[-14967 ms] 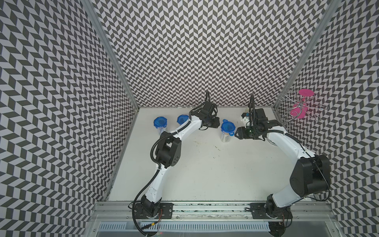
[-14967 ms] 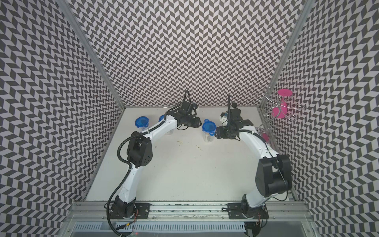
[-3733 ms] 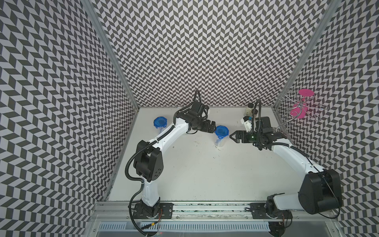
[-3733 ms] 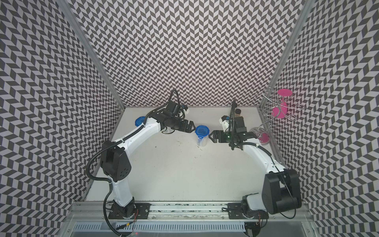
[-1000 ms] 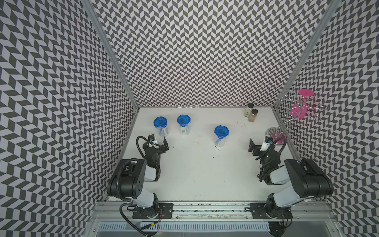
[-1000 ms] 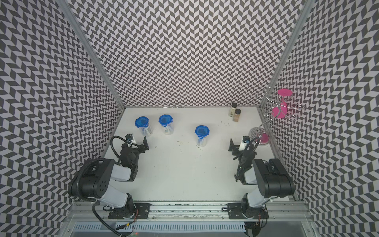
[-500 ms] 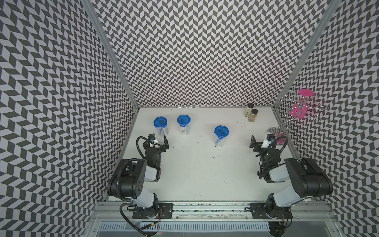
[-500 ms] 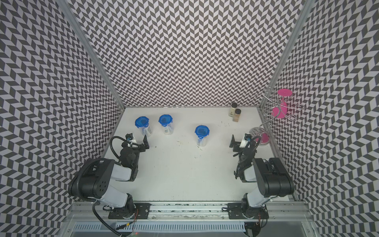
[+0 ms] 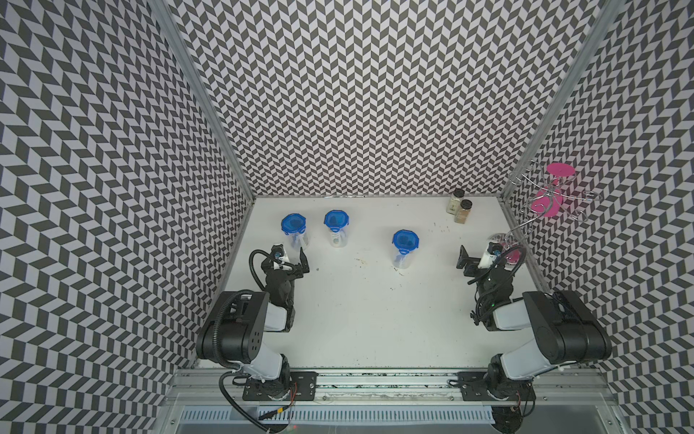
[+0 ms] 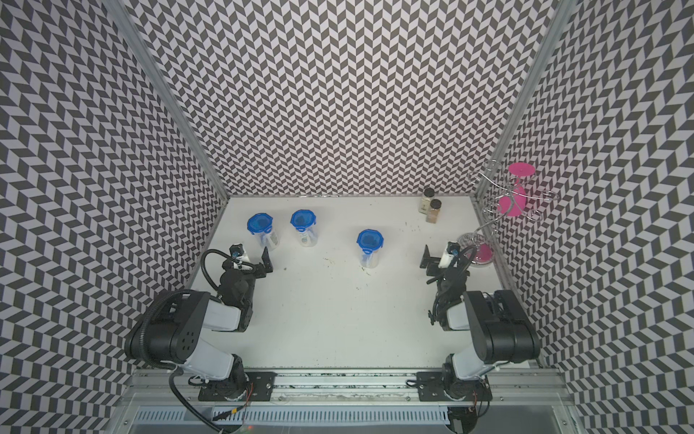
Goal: Pack away toiletry kits
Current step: Reset both arms
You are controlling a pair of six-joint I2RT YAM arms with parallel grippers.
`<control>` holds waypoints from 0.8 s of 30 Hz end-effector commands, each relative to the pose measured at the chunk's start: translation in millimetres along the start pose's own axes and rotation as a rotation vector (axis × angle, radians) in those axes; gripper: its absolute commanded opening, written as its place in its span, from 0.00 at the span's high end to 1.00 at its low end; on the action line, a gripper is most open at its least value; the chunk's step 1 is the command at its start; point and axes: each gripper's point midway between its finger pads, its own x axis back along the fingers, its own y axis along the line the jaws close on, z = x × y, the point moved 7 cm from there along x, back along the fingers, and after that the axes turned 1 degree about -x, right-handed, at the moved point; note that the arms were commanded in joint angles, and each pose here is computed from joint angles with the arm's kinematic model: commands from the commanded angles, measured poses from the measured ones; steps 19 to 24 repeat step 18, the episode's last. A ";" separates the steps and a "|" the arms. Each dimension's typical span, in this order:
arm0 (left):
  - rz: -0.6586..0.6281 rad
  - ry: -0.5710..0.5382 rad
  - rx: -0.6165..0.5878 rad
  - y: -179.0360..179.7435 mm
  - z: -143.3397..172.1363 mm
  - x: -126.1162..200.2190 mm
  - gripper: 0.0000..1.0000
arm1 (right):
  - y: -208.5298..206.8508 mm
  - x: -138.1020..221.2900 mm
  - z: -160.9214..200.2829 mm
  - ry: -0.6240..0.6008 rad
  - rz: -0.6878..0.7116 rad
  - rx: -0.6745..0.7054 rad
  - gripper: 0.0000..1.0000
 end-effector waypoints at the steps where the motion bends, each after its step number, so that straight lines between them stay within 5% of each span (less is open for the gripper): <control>1: 0.001 -0.045 0.005 -1.4 -8.9 -1.4 0.00 | -0.9 15.5 -9.2 -0.077 0.006 -0.009 0.00; 5: 0.000 -0.045 0.004 -1.2 -9.0 -1.6 0.01 | -7.0 58.3 -14.6 -0.220 0.005 -0.033 0.00; 9: 0.002 -0.044 0.005 -1.6 -8.8 -1.5 0.01 | -11.0 44.5 -15.6 -0.229 0.058 -0.059 0.01; 14: 0.003 -0.038 0.005 -1.2 -8.4 -3.5 0.01 | -8.8 12.6 -7.5 -0.060 0.087 -0.042 0.01; 24: 0.005 -0.040 0.007 -1.1 -8.7 -2.5 0.00 | -8.9 18.9 -9.2 -0.124 0.085 -0.041 0.01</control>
